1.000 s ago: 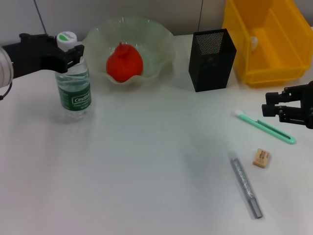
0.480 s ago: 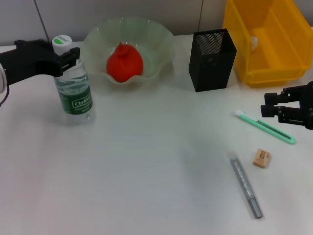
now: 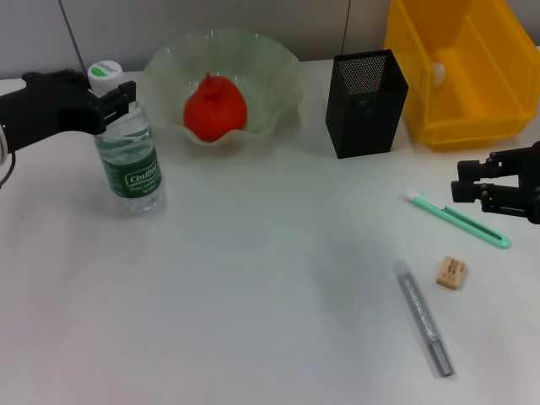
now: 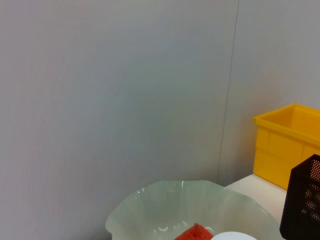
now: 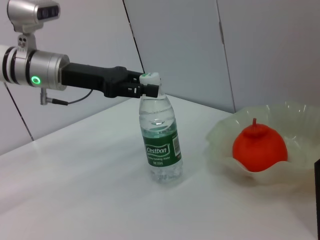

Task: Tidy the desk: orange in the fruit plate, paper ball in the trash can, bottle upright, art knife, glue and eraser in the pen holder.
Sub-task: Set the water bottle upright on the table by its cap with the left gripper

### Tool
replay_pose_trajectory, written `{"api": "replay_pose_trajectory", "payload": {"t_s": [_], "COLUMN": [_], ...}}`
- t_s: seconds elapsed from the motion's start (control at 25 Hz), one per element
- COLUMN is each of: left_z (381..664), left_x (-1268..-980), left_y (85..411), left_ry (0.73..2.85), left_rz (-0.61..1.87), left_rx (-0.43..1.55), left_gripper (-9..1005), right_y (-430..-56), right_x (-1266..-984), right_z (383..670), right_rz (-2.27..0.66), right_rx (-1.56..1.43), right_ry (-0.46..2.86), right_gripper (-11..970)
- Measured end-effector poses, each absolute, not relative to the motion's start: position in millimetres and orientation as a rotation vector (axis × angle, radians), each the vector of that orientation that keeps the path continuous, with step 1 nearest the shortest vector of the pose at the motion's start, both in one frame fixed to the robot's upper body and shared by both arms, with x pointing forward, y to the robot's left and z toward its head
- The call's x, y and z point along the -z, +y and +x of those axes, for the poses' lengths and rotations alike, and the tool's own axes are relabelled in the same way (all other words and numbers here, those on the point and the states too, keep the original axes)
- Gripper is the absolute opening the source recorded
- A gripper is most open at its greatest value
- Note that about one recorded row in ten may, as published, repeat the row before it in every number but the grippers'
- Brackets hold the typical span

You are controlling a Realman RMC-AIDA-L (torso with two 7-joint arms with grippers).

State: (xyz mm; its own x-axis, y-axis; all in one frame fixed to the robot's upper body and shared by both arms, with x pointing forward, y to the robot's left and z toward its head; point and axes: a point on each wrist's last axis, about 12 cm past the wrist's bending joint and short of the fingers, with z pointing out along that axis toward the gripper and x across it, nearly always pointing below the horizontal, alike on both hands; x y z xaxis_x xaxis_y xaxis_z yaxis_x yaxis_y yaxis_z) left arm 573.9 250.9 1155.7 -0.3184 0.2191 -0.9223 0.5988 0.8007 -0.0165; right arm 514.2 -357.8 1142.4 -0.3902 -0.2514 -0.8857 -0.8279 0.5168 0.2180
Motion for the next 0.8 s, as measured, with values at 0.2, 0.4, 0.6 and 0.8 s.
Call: {"api": "replay_pose_trajectory", "payload": {"t_s": [0.2, 0.4, 0.6, 0.8], "left_z": [574.8, 575.2, 575.8, 576.2], "left_x": [-1142.7, -1138.8, -1134.7, -1131.7], "left_y": [254.8, 256.1, 256.8, 259.6], "left_ry": [1.880, 1.885, 1.900, 1.912], "left_rz": [0.599, 0.594, 0.589, 0.576], "left_rx": [0.464, 0.469, 0.474, 0.479], "left_gripper": [434, 434, 434, 434], "right_y": [-357.7, -357.5, -355.8, -355.1], "right_x": [-1142.4, -1142.4, -1142.9, -1143.1], "right_z": [514.2, 514.3, 516.0, 516.9], "right_rz": [-0.889, -0.889, -0.890, -0.886], "right_rx": [-0.852, -0.853, -0.859, -0.865], "right_ry": [1.905, 1.905, 1.905, 1.911], "right_gripper": [352, 352, 352, 352]}}
